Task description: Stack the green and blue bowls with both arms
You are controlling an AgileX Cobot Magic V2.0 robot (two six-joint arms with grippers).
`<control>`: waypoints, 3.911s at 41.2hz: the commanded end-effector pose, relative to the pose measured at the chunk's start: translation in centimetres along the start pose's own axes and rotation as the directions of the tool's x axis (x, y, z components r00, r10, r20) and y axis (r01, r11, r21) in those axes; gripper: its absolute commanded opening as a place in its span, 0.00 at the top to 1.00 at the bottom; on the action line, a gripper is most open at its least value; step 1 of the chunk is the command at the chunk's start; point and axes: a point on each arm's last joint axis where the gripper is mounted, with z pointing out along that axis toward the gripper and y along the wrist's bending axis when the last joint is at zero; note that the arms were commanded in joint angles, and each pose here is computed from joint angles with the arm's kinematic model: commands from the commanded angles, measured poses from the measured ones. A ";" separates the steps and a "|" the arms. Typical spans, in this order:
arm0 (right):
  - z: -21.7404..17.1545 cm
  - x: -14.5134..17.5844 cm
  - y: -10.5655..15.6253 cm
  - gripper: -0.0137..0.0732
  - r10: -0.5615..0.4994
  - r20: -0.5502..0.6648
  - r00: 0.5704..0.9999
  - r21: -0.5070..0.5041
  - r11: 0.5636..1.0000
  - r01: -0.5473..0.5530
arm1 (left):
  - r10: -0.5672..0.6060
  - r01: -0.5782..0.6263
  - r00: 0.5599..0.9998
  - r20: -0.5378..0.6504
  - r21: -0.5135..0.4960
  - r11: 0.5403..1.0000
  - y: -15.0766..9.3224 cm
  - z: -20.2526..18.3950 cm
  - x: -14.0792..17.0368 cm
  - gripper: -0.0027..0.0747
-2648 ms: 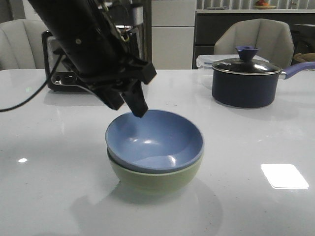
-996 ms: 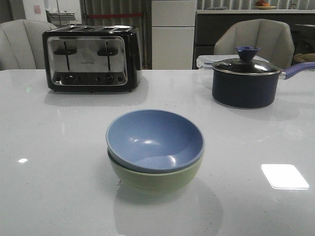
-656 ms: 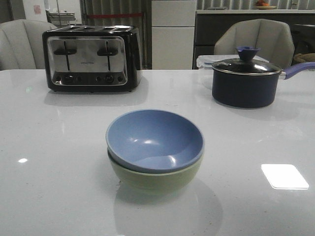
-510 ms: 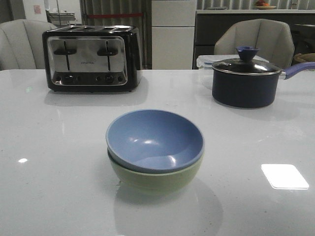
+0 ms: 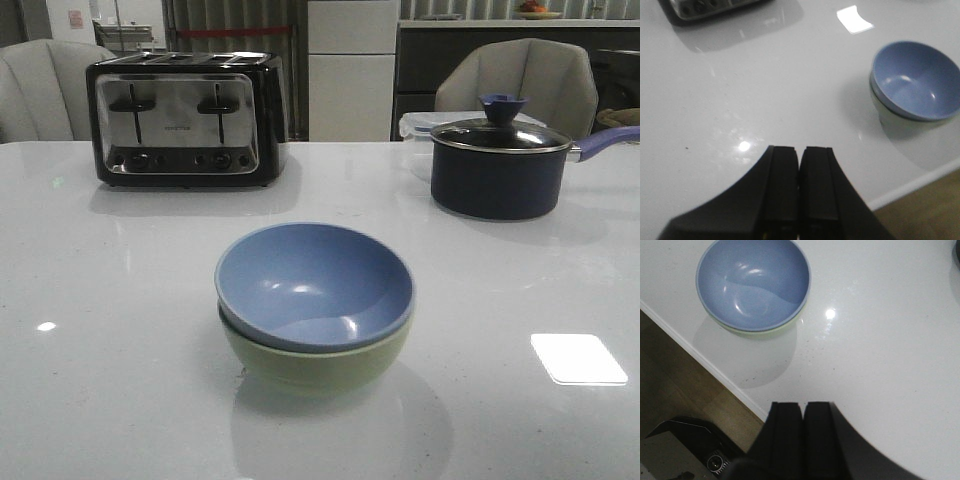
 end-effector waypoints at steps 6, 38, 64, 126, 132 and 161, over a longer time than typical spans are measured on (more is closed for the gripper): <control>-0.7 -1.2 -0.2 0.81 -0.016 0.088 0.996 0.020 1.000 0.015 | -0.050 0.101 0.934 0.355 -0.126 0.987 0.5 -1.1 3.0 0.84; -0.7 -1.2 -0.2 0.81 -0.016 0.088 0.996 0.020 1.000 0.015 | -0.019 0.242 0.791 0.611 -0.284 0.928 0.8 1.8 10.5 0.84; -0.7 -1.2 -0.2 0.81 -0.016 0.088 0.996 0.020 1.000 0.015 | -0.019 0.242 0.791 0.611 -0.284 0.928 0.8 1.8 10.5 0.84; -1.9 12.7 -1.8 0.81 -0.058 0.764 0.642 0.405 0.818 -0.408 | -0.021 0.242 0.795 0.607 -0.284 0.928 0.8 1.8 10.5 0.84; -1.9 12.7 -1.7 0.81 -0.064 0.767 0.638 0.406 0.819 -0.406 | -0.021 0.242 0.795 0.607 -0.284 0.928 0.8 1.8 10.5 0.84; -1.7 12.9 -1.8 0.81 -0.050 0.744 0.667 0.420 0.811 -0.408 | -0.021 0.242 0.795 0.607 -0.284 0.928 0.8 1.8 10.5 0.84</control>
